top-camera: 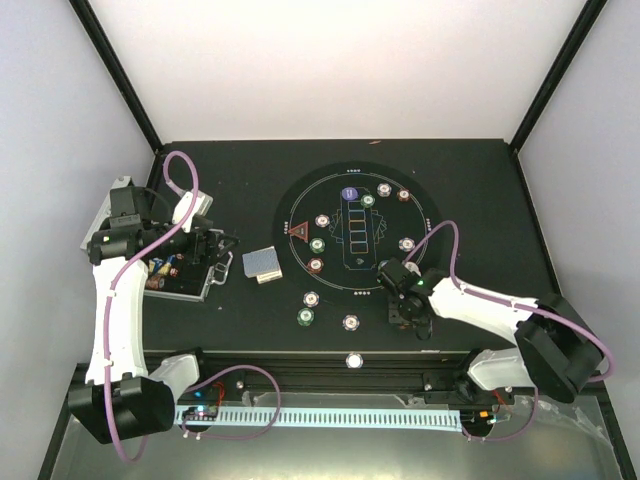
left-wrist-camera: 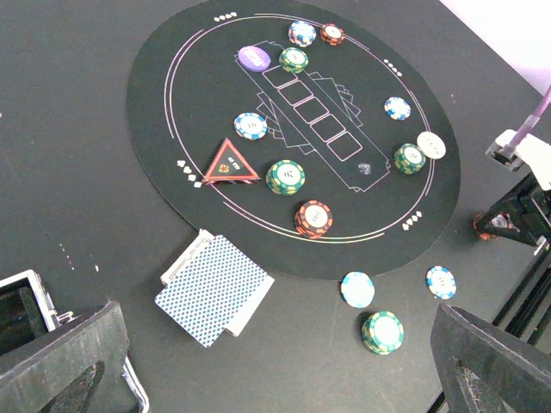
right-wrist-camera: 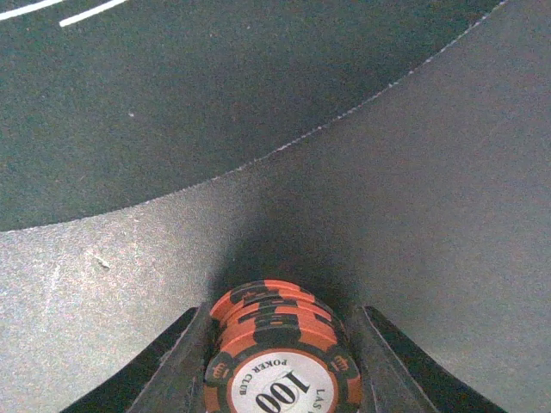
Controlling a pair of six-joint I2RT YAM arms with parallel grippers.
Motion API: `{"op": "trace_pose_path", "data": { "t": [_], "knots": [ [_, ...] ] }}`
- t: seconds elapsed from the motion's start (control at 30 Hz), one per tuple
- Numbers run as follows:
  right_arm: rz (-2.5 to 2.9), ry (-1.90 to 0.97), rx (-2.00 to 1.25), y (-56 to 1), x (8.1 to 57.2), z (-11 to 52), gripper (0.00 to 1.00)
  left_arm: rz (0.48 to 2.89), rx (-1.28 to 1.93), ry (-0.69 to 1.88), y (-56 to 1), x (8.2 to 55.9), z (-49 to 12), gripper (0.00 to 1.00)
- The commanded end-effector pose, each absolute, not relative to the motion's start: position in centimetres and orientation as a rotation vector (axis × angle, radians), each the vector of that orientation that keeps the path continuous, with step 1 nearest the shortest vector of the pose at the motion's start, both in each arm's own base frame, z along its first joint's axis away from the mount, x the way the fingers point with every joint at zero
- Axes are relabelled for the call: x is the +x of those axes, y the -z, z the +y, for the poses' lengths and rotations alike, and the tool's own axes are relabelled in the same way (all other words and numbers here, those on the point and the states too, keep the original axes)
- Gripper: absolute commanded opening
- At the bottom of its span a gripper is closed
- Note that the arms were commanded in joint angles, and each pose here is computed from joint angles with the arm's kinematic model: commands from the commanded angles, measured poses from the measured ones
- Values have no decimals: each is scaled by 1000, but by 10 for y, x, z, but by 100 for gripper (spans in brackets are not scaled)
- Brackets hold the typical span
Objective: Distribute texas hold em gaming equipment
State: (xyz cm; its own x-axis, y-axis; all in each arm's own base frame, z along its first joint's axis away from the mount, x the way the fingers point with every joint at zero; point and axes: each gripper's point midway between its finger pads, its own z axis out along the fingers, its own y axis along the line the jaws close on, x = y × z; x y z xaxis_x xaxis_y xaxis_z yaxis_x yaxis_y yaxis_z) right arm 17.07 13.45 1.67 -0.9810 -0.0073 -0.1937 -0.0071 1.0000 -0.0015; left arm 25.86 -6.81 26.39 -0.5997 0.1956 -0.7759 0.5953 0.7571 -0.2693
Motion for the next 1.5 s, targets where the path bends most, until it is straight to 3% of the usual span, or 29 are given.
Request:
{"op": "trace_pose_path", "data": {
  "t": [0.0, 0.27, 0.67, 1.07, 1.47],
  "knots": [
    [2898, -23, -18, -33, 179, 140, 31, 2140, 606, 668, -274, 259, -70, 99],
    [2800, -51, -6, -81, 201, 147, 25, 2141, 607, 659, -274, 258, -69, 99],
    [2669, 9, 156, -147, 304, 107, 26, 2141, 609, 658, -279, 258, -69, 99],
    [2760, 90, 378, -90, 383, 53, 26, 2174, 681, 639, -267, 257, -67, 99],
    [2868, 100, 424, -30, 405, 47, 27, 2240, 872, 658, -225, 250, -65, 99]
  ]
}}
